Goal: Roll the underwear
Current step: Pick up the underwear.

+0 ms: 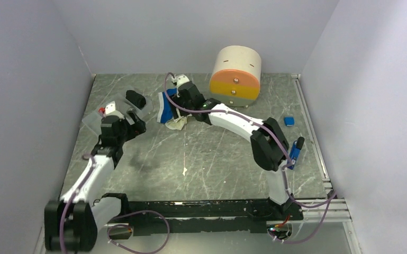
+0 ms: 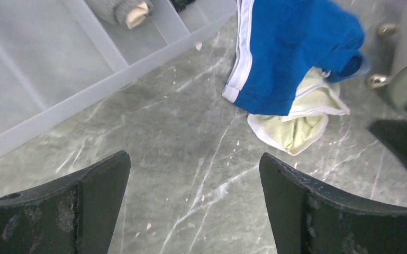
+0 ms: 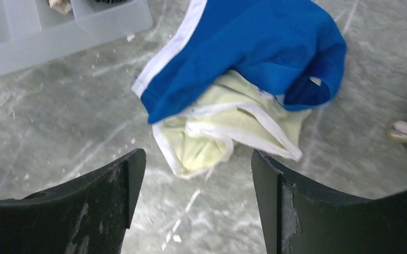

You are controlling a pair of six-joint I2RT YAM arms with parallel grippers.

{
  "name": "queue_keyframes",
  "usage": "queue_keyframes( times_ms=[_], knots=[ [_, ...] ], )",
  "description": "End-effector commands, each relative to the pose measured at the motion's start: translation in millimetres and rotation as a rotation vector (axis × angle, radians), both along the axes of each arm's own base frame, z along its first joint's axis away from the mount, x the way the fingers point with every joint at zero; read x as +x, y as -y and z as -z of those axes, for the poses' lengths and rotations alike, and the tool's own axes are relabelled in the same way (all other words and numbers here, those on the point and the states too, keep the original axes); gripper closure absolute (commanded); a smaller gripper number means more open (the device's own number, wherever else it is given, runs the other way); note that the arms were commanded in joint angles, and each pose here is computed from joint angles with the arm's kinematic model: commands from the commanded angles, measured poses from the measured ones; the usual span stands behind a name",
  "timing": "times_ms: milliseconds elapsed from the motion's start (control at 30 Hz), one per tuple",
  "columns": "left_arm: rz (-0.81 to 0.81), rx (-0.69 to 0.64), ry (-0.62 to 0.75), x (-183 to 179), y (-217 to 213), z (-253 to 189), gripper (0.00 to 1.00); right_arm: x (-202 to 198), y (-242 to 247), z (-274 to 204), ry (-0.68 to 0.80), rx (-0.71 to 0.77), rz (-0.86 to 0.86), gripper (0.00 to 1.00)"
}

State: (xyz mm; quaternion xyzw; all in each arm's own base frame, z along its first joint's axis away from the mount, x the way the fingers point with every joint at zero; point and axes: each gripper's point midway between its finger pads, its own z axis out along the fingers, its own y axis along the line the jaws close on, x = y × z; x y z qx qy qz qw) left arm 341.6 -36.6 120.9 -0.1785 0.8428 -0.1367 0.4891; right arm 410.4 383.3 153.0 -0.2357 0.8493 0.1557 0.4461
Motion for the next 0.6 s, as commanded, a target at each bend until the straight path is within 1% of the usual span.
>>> queue_keyframes(
  times_ms=[0, 167, 267, 367, 433, 500, 533, 567],
  knots=[
    [-0.146, -0.008, 0.010, -30, -20, -9, 0.03, 28, -30, 8, -0.010, 0.116, 0.061, 0.23],
    [-0.152, -0.027, 0.013, -45, -20, -15, 0.03, 43, -52, 23, -0.052, 0.187, 0.124, 0.23],
    [-0.136, -0.024, 0.008, -48, -18, -15, 0.04, 49, -65, 28, -0.062, 0.202, 0.132, 0.25],
    [-0.120, -0.024, -0.006, -50, -16, -13, 0.03, 52, -75, 35, -0.074, 0.207, 0.132, 0.30],
    [-0.113, -0.028, -0.009, -50, -14, -13, 0.03, 56, -76, 43, -0.084, 0.194, 0.147, 0.36],
    [-0.102, -0.032, -0.009, -51, -12, -13, 0.03, 58, -78, 44, -0.085, 0.183, 0.147, 0.50],
    [-0.096, -0.032, -0.007, -51, -12, -13, 0.03, 57, -80, 41, -0.074, 0.186, 0.138, 0.54],
    [-0.090, -0.033, -0.004, -51, -11, -14, 0.04, 55, -80, 34, -0.059, 0.194, 0.127, 0.65]
  ],
)
